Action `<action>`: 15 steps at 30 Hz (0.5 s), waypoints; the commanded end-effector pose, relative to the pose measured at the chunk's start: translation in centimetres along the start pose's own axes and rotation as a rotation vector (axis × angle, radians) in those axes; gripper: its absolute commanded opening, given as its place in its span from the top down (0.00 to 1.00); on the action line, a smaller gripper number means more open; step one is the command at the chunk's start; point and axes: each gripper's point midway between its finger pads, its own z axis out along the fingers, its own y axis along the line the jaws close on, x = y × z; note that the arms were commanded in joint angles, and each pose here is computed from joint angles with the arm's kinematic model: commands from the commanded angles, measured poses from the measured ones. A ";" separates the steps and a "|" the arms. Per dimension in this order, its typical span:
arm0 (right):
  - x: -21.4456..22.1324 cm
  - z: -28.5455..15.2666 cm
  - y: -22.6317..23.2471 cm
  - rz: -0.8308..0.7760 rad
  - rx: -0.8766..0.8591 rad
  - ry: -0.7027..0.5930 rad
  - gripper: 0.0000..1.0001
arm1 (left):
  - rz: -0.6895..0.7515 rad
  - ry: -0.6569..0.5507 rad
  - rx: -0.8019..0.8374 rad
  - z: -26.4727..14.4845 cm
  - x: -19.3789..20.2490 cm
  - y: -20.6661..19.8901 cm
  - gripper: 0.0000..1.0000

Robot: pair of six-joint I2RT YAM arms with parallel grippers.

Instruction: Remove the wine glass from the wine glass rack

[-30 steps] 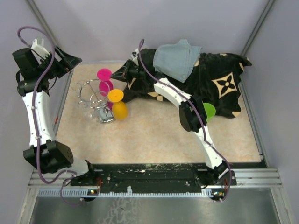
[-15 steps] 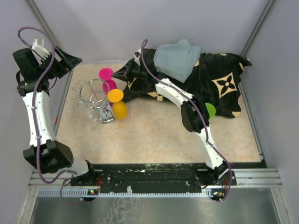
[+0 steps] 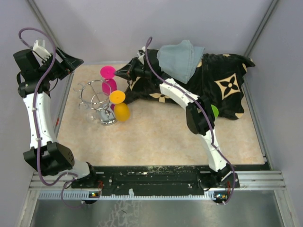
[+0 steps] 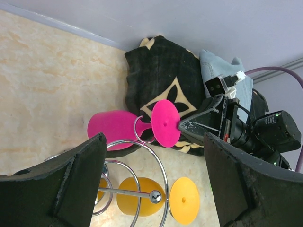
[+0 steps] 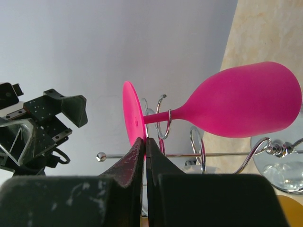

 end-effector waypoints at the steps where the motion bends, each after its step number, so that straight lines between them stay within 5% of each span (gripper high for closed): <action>1: -1.9 -2.5 6.2 -0.075 -0.109 -0.074 1.00 | 0.016 -0.012 0.028 -0.1 -0.3 -0.8 0.13; 15: -2.5 -0.3 6.1 -0.060 -0.139 -0.052 1.00 | 0.011 -0.009 0.036 -0.3 0.0 -1.0 0.13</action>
